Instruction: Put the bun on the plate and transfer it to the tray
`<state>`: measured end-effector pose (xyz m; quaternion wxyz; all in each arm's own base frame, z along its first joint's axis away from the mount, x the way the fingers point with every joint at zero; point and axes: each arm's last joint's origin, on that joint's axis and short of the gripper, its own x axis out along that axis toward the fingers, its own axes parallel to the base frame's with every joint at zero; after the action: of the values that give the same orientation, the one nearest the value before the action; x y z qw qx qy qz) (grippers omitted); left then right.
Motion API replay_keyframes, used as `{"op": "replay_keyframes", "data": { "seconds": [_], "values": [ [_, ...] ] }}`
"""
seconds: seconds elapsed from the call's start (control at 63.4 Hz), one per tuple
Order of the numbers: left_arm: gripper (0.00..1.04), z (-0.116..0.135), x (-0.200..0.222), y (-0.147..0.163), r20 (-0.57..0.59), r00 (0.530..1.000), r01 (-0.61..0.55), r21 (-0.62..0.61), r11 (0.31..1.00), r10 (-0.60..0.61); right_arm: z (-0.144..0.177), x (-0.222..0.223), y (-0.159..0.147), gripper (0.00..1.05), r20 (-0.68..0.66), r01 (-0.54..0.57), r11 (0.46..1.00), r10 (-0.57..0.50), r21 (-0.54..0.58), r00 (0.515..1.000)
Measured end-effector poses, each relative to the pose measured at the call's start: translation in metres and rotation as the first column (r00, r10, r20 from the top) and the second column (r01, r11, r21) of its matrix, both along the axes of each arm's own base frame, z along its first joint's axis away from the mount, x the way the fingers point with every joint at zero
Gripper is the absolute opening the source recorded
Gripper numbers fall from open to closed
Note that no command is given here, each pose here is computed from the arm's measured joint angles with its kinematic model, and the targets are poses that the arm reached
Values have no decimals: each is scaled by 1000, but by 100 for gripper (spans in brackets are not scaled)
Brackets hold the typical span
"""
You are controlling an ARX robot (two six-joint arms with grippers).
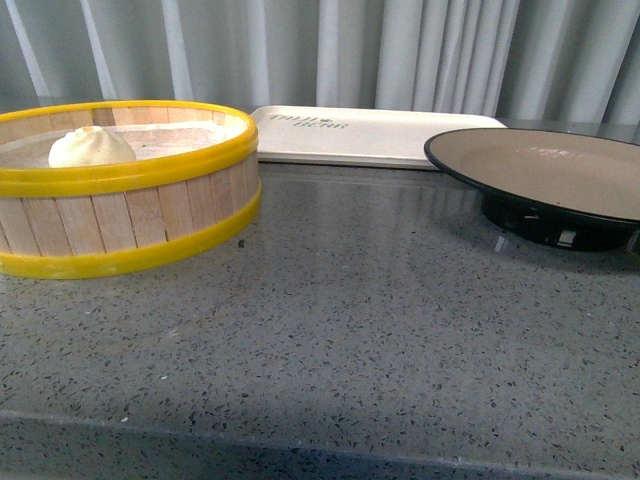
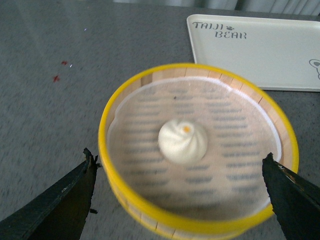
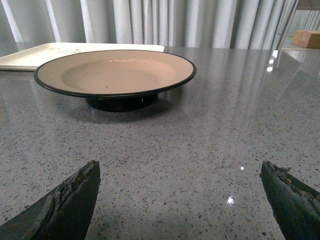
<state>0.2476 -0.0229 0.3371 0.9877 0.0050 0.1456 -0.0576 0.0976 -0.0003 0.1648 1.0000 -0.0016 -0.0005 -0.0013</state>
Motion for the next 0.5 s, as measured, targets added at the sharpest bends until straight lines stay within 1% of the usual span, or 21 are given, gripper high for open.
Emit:
{"op": "replay_keyframes", "data": {
  "seconds": [0.126, 0.221, 0.284, 0.347, 0.41, 0.505],
  "values": [
    [98, 25, 41, -33, -21, 999, 49, 70, 996, -47, 0, 0, 0, 96, 0, 0, 1000, 0, 0, 1000],
    [98, 31, 63, -54, -47, 996, 75, 120, 990, -69, 0, 0, 0, 96, 0, 0, 1000, 0, 0, 1000],
    [98, 29, 77, -66, -81, 994, 89, 157, 984, -77, 0, 0, 0, 96, 0, 0, 1000, 0, 0, 1000],
    [98, 22, 89, -74, -130, 989, 96, 194, 976, -72, 0, 0, 0, 96, 0, 0, 1000, 0, 0, 1000],
    [98, 13, 100, -77, -178, 983, 89, 225, 970, -48, 0, 0, 0, 96, 0, 0, 1000, 0, 0, 1000],
    [98, 2, 111, -75, -217, 976, 65, 259, 964, -8, 0, 0, 0, 96, 0, 0, 1000, 0, 0, 1000]
  ]
}}
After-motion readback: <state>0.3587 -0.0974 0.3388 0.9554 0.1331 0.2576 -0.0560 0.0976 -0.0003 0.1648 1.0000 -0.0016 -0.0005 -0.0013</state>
